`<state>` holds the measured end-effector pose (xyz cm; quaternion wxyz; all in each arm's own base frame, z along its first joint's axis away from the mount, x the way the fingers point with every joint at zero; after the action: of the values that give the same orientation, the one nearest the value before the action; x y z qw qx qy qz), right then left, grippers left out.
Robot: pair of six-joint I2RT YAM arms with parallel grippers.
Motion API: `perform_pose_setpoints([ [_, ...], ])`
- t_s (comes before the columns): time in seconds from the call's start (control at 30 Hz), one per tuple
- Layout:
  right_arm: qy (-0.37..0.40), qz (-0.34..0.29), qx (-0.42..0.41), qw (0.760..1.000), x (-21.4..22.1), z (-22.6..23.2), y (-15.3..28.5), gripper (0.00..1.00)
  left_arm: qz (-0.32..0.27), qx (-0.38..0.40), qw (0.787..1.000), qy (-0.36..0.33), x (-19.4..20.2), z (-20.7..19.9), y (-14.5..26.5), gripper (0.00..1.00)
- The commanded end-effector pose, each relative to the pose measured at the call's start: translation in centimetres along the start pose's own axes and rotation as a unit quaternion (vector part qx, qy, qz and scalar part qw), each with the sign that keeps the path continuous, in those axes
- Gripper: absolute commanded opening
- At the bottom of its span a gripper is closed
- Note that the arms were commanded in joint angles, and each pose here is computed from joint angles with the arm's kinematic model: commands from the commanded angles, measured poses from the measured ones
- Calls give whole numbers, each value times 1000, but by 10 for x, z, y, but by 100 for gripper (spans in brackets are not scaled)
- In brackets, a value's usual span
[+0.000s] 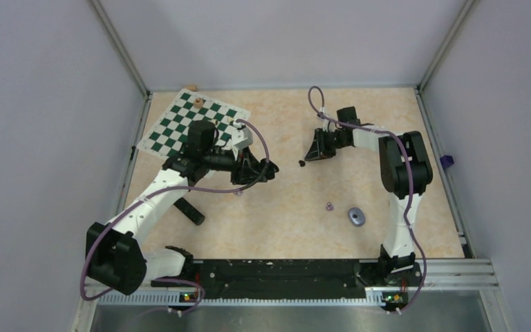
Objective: Insert the wireless bluetooth earbuds into the charging case
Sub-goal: Pick up the left earbud from the center of the board.
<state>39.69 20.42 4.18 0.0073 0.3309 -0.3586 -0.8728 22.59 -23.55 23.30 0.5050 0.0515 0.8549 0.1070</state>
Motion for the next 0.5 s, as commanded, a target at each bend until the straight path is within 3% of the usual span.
perform_pose_setpoints([
  [0.0, 5, 20, 9, 1000, 8, -4, -8, 23, -12, 7, 999, -35, -13, -10, 3, 0],
  [0.47, 16, 41, 2, 999, 20, 8, -15, 26, -11, 6, 999, -35, -11, -9, 3, 0],
])
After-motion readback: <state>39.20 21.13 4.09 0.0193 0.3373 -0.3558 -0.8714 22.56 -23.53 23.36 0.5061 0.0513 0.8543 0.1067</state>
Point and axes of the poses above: each gripper's point midway between its finger pads, its own y axis back along the fingers, its own z axis along the line the jaws close on, x = y × z, the point moved 2 cm from there along y, back along the fingers, and after that the axes turned 15 degrees about y, right-handed, at the moved point
